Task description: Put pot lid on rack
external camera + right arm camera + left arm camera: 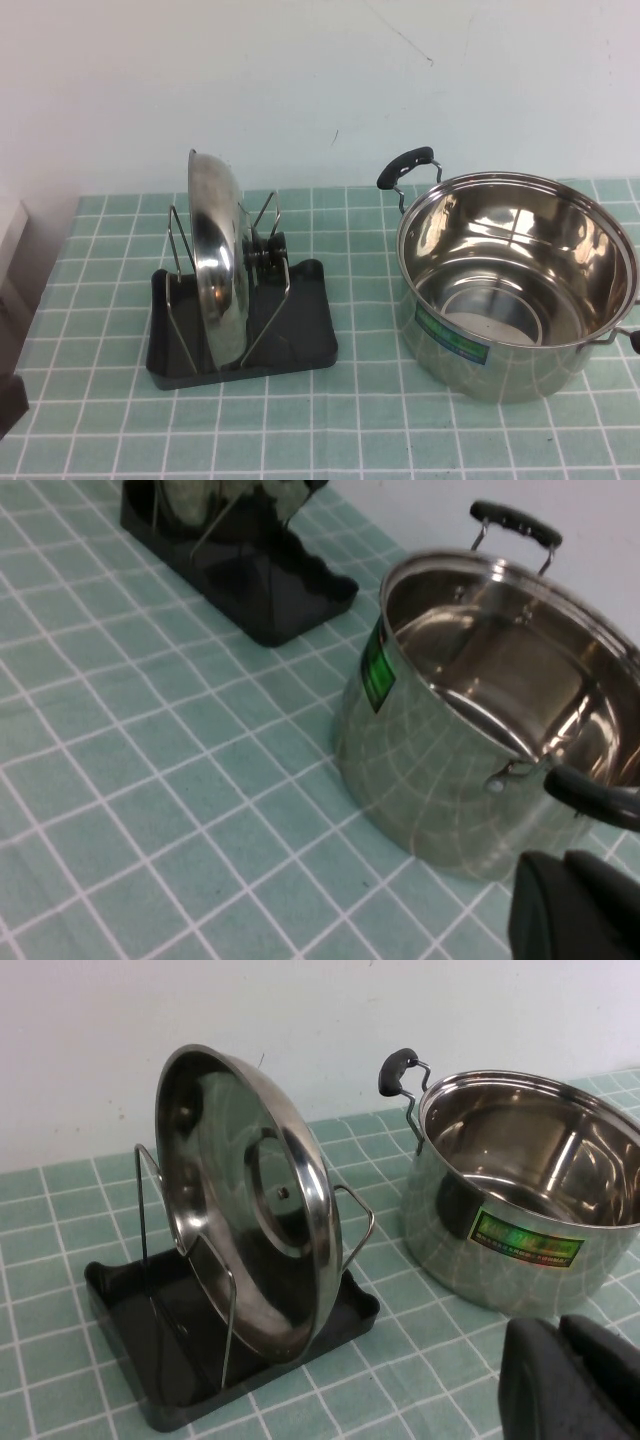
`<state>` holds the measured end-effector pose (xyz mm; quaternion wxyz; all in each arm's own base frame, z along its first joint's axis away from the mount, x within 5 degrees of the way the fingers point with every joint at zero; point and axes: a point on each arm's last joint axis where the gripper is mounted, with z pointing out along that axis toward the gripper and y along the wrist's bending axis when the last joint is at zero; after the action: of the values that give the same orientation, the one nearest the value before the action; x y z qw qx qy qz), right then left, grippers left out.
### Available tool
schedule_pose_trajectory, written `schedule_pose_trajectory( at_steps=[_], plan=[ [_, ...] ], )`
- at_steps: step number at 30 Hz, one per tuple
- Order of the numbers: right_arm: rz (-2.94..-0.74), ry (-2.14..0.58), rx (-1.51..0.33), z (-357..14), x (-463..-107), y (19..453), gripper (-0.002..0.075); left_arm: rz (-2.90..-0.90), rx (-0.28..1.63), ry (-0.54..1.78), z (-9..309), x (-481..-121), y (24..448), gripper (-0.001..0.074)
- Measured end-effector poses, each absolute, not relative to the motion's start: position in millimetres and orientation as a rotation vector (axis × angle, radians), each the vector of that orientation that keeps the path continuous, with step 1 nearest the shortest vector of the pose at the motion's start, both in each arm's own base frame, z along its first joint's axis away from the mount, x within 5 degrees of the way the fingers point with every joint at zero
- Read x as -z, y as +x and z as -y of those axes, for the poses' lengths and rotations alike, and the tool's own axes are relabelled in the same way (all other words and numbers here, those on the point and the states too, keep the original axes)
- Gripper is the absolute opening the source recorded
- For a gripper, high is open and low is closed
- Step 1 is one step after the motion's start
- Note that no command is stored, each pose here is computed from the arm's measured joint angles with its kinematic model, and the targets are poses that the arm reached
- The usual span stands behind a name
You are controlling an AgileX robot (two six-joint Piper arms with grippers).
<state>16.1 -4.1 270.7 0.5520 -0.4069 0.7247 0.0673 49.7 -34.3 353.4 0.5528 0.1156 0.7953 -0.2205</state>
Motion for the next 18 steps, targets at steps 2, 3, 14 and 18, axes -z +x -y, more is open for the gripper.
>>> schedule_pose_trajectory(
  at_steps=[2, 3, 14, 18],
  plan=[
    [-1.69, -0.949, -0.171, 4, -270, 16, -0.0001, -1.875, 0.521, 0.275, 33, -351, 47, -0.0001],
    [-1.68, -0.944, -0.174, 4, -270, 16, -0.0001, -1.877, 0.521, 0.276, 33, -351, 47, -0.0001],
    [-1.673, -0.936, -0.181, 4, -271, 16, -0.0001, -1.935, 0.518, 0.294, 34, -345, 45, -0.0001],
    [-1.673, -0.936, -0.181, 4, -271, 16, -0.0001, -1.911, 0.453, 0.279, 29, -333, 46, -0.0001]
  ],
)
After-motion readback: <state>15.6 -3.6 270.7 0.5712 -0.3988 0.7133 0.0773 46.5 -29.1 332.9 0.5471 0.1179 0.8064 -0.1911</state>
